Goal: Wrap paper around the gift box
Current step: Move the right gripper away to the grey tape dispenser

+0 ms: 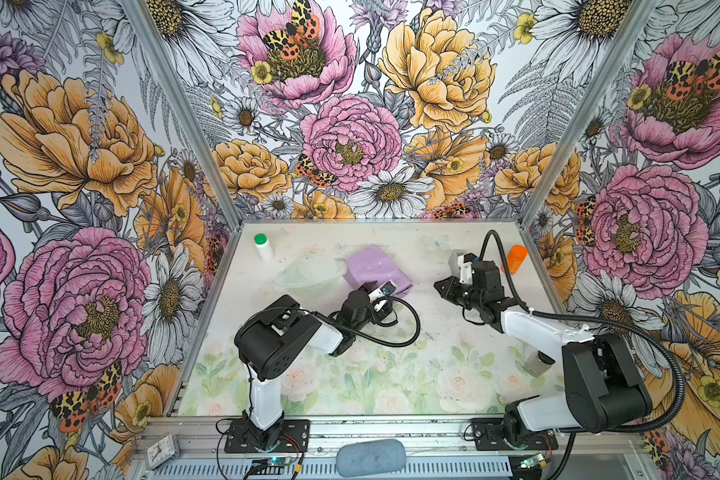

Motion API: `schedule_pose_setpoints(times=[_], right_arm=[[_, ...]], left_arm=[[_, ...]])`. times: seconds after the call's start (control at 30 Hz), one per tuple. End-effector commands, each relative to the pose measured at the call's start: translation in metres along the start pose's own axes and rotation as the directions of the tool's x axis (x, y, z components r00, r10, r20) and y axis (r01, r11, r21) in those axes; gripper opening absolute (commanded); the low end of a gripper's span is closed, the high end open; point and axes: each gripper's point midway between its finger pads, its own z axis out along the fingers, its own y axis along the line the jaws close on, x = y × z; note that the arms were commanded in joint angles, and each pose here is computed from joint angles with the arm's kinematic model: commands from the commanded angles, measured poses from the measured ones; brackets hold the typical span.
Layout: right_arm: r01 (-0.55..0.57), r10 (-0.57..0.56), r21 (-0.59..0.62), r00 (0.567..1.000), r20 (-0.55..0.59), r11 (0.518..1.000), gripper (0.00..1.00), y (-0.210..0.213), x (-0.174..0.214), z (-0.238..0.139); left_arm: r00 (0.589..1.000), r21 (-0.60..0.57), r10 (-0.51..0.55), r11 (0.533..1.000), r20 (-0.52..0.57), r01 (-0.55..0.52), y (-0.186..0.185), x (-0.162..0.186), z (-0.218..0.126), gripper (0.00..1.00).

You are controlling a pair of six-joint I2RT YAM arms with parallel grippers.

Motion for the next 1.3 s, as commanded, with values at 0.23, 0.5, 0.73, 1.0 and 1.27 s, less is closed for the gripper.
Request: schedule_pose_setpoints(times=[0.23, 0.5, 0.73, 1.0, 1.27], right_arm=[[0.175, -0.172, 0.041, 0.982, -0.084, 0.984, 0.19, -0.056, -0.066, -0.011], [0.163, -0.159, 0.016, 0.977, -0.139, 0.986, 0.23, -0.091, -0.091, 0.011], [0.116, -0.118, -0.023, 0.972, -0.201, 0.993, 0.25, -0.110, -0.092, 0.035], [0.107, -0.107, -0.013, 0.960, -0.259, 0.994, 0.27, -0.125, -0.086, 0.048], [0.072, -0.075, -0.022, 0.938, -0.337, 0.997, 0.26, -0.132, -0.070, 0.050]], left_arm=[[0.960, 0.115, -0.062, 0.989, -0.273, 0.096, -0.029, 0.088, -0.013, 0.72], [0.961, 0.137, -0.072, 0.984, -0.268, 0.112, -0.033, 0.087, -0.012, 0.71], [0.962, 0.137, -0.073, 0.984, -0.263, 0.113, -0.031, 0.084, -0.012, 0.71], [0.963, 0.141, -0.077, 0.983, -0.259, 0.117, -0.031, 0.082, -0.011, 0.71], [0.964, 0.145, -0.078, 0.983, -0.253, 0.117, -0.031, 0.080, -0.010, 0.71]])
